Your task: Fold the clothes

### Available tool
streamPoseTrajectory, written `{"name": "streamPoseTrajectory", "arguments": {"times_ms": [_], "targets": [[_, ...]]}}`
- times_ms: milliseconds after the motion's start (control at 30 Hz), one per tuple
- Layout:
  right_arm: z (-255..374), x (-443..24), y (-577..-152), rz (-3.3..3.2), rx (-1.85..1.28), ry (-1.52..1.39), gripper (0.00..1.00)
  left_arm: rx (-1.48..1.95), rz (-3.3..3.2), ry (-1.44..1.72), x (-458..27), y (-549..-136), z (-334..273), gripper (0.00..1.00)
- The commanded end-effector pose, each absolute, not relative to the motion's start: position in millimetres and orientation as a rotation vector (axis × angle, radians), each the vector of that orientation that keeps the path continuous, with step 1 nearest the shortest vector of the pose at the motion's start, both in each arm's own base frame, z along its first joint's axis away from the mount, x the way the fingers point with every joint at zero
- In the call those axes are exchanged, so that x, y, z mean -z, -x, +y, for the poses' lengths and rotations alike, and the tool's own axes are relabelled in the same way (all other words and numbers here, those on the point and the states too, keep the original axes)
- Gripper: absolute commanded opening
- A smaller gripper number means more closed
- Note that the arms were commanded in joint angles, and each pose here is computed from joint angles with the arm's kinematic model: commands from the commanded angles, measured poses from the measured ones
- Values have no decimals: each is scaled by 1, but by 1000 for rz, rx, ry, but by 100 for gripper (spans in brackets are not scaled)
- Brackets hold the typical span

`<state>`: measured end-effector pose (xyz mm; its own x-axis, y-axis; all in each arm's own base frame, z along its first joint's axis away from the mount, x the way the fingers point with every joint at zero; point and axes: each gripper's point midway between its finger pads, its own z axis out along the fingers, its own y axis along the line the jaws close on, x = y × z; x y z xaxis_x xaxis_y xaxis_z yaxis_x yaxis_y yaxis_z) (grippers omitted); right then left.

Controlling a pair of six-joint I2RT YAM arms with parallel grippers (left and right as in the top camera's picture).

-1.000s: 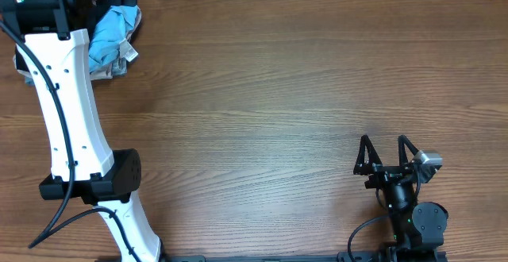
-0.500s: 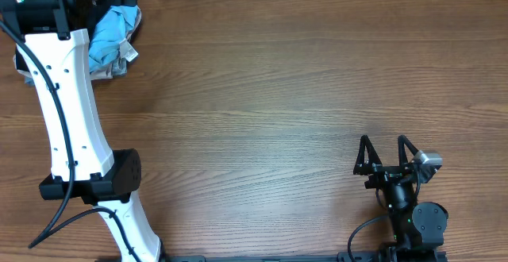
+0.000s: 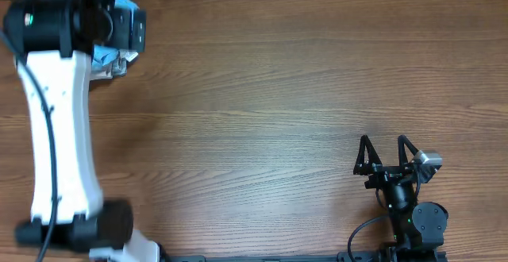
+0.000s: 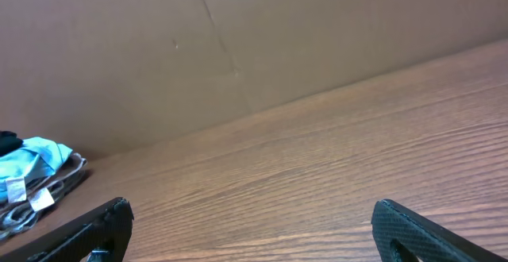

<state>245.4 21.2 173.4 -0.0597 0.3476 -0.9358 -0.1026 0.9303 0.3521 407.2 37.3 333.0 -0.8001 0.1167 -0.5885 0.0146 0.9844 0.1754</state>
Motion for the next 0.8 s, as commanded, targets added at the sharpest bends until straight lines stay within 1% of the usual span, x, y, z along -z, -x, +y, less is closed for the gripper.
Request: {"name": "streamPoseTrajectory", "arguments": {"times_ms": [0,167,267,400,533,767], "targets": [[24,-172,-245,1587,-386,-185,100,-134,2402,-117,-351,-369,24,100],[24,-172,-245,1587,-386,-185,100,48,2180,-197,-338,-349,-8,100],[24,-172,-245,1587,-386,-185,100,100,2031,-214,-323,-334,-19,100],[24,-172,-245,1587,-386,-185,100,123,1843,-148,-293,-300,-21,100],[24,-172,-245,1587,-386,-185,100,112,1727,-147,-261,-269,-22,100],[24,-172,-245,1587,-386,-185,100,78,1600,-140,-229,-243,-20,100]]}}
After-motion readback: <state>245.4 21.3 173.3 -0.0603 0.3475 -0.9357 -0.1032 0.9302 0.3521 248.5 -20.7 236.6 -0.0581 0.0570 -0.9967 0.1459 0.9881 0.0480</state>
